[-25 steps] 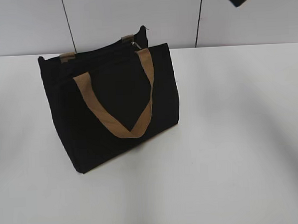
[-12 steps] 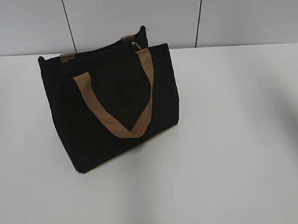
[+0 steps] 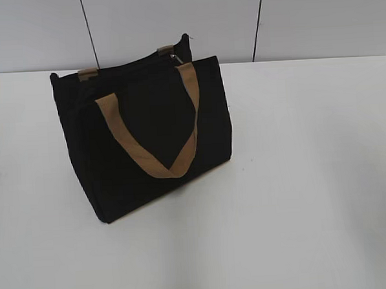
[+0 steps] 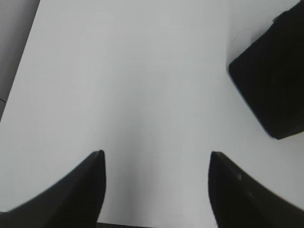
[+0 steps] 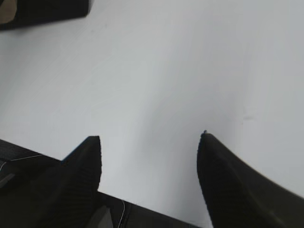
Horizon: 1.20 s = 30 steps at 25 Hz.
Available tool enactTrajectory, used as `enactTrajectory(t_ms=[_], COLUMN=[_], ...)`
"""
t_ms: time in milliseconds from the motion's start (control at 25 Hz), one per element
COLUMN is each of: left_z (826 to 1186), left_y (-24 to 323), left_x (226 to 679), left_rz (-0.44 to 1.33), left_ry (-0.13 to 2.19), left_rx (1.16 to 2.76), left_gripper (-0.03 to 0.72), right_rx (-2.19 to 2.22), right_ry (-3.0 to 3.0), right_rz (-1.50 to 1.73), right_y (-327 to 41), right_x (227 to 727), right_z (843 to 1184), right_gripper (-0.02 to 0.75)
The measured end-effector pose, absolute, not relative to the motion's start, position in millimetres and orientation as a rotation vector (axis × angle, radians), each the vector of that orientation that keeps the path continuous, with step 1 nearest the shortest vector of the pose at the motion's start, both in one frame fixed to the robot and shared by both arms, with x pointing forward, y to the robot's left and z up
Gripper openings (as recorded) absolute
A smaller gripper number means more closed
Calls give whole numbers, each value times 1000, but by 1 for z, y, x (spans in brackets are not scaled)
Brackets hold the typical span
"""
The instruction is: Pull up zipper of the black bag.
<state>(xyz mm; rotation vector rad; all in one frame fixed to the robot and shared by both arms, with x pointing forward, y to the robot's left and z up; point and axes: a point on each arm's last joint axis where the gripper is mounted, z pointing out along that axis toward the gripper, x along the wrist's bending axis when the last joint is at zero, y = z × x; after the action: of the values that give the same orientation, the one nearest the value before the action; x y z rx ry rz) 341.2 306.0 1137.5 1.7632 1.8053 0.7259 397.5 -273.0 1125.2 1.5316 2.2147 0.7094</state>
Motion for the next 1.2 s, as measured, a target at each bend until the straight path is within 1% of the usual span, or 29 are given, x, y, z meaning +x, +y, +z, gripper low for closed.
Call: enactTrajectory(t_ms=[80, 240, 520, 640, 1000, 1200], left_z=[1128, 1105, 1068, 1066, 1063, 1063], left_y=[305, 303, 301, 300, 299, 298], left_x=[324, 296, 266, 257, 231, 228], left_rz=[745, 772, 772, 806, 976, 992], left_ry=[1790, 1766, 1758, 1724, 1561, 1544], left_rx=[1749, 1726, 1720, 1687, 1530, 1514], left_gripper=[503, 501, 491, 489, 477, 475], right_rx=[1545, 1553, 1601, 1603, 1502, 1441], right_ry=[2222, 2226, 2243, 2219, 2107, 2041], right_rz=[699, 697, 677, 699, 809, 867], right_y=[-274, -276, -278, -279, -280, -281], right_x=[382, 351, 317, 306, 280, 267], right_z=[1106, 1079, 1035, 1031, 1037, 1040], right_gripper=[484, 484, 484, 484, 484, 484])
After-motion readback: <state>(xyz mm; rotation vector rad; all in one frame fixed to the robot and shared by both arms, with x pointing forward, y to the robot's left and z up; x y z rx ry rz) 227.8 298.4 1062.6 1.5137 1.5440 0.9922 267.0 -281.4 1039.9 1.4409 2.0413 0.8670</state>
